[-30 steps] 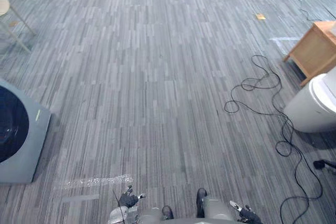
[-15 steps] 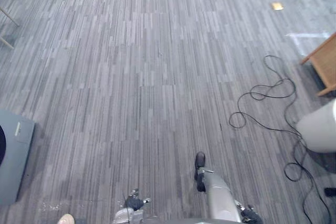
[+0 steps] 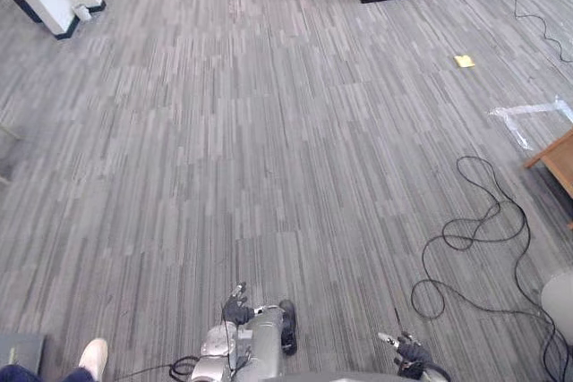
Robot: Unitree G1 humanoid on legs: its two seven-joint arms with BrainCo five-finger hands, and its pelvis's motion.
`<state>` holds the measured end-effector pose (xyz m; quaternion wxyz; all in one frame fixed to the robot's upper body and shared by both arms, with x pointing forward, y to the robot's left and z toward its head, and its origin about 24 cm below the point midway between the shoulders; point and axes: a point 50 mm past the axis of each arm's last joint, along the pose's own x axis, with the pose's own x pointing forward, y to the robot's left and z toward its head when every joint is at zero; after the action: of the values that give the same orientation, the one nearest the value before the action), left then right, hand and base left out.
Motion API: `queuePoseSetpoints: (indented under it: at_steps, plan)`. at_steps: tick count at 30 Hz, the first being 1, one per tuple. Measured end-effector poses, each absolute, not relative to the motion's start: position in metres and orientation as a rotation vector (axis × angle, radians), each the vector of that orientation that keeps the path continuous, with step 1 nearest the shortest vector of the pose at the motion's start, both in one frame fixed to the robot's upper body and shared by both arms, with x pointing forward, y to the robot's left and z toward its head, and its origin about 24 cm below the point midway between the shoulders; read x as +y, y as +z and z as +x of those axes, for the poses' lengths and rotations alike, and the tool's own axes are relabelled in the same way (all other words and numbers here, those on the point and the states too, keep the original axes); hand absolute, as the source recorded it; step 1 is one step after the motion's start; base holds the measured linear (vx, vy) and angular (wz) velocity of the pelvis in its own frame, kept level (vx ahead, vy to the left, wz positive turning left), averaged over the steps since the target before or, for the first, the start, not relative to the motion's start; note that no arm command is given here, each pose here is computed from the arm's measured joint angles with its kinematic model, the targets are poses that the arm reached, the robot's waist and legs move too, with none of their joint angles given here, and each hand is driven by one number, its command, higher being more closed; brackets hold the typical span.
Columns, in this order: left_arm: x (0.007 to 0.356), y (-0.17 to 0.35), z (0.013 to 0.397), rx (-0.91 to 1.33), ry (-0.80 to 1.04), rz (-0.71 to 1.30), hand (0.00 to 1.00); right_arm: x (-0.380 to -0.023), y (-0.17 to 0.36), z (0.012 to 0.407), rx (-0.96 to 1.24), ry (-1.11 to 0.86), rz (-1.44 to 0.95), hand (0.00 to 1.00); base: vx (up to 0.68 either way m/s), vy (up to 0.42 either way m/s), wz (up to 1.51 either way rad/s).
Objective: Organize washtable
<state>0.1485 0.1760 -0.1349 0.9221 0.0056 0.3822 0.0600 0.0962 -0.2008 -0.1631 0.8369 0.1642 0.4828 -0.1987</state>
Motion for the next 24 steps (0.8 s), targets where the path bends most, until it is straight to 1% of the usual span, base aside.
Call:
queuePoseSetpoints:
  at_steps: [1, 2, 4, 7, 11, 13, 15, 17, 18, 20, 21, 22, 24]
  plan:
    - [0.175, -0.138, 0.142, 0.806, 0.142, -0.003, 0.00, -0.203, -0.165, 0.087, 1.049, -0.429, 0.335, 0.00, 0.48, 0.332, -0.45]
    - [0.180, -0.140, 0.137, 0.823, 0.158, 0.002, 0.00, -0.202, -0.165, 0.087, 1.052, -0.425, 0.330, 0.00, 0.42, 0.230, -0.07]
    - [0.188, -0.143, 0.130, 0.855, 0.173, 0.013, 0.00, -0.187, -0.169, 0.080, 1.078, -0.406, 0.356, 0.00, 0.65, 0.234, 0.08]
    - [0.189, -0.150, 0.118, 0.916, 0.176, 0.012, 0.00, -0.190, -0.169, 0.074, 1.074, -0.446, 0.385, 0.00, 0.58, 0.174, -0.07]
    - [0.184, -0.159, 0.100, 1.007, 0.170, -0.020, 0.00, -0.199, -0.165, 0.079, 0.996, -0.510, 0.450, 0.00, 0.61, 0.083, 0.49]
    - [0.177, -0.163, 0.097, 1.043, 0.149, -0.039, 0.00, -0.209, -0.164, 0.077, 0.968, -0.581, 0.494, 0.00, 0.75, -0.053, 1.13]
    - [0.177, -0.163, 0.097, 1.043, 0.140, -0.048, 0.00, -0.209, -0.165, 0.073, 0.976, -0.602, 0.511, 0.00, 0.66, -0.115, 1.17]
    - [0.182, -0.165, 0.086, 1.068, 0.199, -0.077, 0.00, -0.208, -0.168, 0.059, 1.025, -0.632, 0.527, 0.00, 0.79, -0.212, 0.98]
    - [0.179, -0.166, 0.084, 1.078, 0.204, -0.091, 0.00, -0.212, -0.169, 0.054, 1.033, -0.656, 0.534, 0.00, 0.85, -0.260, 0.59]
    - [0.170, -0.168, 0.081, 1.086, 0.267, -0.178, 0.00, -0.224, -0.167, 0.049, 1.003, -0.728, 0.564, 0.00, 0.78, -0.238, 0.06]
    - [0.167, -0.169, 0.078, 1.082, 0.342, -0.260, 0.00, -0.229, -0.165, 0.052, 0.982, -0.744, 0.572, 0.00, 0.86, -0.211, -0.48]
    - [0.167, -0.169, 0.076, 1.078, 0.381, -0.299, 0.00, -0.230, -0.165, 0.053, 0.979, -0.739, 0.567, 0.00, 0.85, -0.193, -0.55]
    - [0.171, -0.166, 0.084, 1.041, 0.402, -0.328, 0.00, -0.231, -0.165, 0.053, 0.986, -0.751, 0.557, 0.00, 0.88, -0.129, -0.54]
